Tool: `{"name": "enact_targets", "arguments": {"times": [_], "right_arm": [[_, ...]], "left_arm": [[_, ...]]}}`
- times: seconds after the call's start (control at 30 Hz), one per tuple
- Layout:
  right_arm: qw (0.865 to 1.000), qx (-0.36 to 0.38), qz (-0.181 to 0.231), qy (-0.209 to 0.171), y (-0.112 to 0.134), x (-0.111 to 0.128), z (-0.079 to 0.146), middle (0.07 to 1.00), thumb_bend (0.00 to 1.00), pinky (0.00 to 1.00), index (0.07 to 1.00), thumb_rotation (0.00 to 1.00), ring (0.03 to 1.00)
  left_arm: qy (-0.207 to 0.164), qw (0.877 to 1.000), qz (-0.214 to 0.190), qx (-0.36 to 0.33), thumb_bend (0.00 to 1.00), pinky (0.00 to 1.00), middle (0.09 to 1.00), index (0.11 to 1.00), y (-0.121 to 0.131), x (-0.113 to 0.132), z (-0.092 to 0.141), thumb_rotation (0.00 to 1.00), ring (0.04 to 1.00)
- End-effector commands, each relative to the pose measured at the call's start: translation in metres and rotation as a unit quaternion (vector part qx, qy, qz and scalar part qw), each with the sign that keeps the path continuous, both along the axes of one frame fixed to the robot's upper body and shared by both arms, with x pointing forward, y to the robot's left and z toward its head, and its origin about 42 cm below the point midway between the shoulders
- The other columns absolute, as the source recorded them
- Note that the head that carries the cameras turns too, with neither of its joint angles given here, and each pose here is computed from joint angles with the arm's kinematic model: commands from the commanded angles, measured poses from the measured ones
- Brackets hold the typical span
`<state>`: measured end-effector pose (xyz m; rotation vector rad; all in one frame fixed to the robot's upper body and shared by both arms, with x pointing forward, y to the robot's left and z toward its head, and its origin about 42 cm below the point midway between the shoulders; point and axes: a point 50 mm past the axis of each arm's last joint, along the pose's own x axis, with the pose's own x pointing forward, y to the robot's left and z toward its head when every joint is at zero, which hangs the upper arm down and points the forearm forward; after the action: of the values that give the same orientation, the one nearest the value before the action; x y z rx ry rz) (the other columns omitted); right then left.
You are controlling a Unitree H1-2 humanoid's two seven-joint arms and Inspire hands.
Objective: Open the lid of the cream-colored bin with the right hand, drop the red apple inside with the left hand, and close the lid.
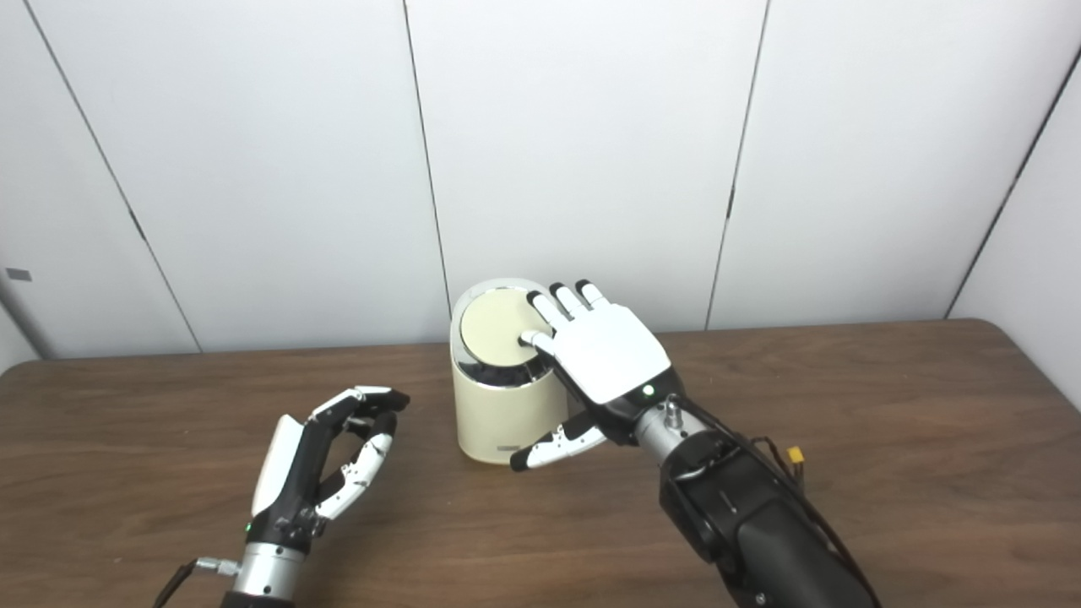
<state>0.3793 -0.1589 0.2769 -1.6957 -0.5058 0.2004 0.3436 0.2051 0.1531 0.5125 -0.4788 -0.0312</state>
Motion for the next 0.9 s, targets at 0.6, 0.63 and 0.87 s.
{"name": "enact_targets", "arguments": {"times": [0.6,0.63,0.87], "right_arm": [[0.997,-0.017,-0.04,0.062,-0.01,0.009,-0.014,1.0,0.91,1.0,0.707,0.86,1.0],[0.997,-0.019,-0.04,0.062,-0.009,0.009,-0.015,1.0,0.91,1.0,0.708,0.86,1.0],[0.997,-0.029,-0.042,0.06,-0.008,0.013,-0.024,1.0,0.91,1.0,0.724,0.87,1.0]], "left_arm": [[-0.042,0.999,-0.002,-0.01,0.3,0.54,0.672,0.663,-0.007,0.005,0.023,0.67,0.645],[-0.043,0.999,-0.003,-0.011,0.3,0.54,0.672,0.663,-0.007,0.005,0.023,0.67,0.646],[-0.046,0.999,-0.001,-0.013,0.32,0.53,0.671,0.663,-0.006,0.004,0.024,0.67,0.645]]}}
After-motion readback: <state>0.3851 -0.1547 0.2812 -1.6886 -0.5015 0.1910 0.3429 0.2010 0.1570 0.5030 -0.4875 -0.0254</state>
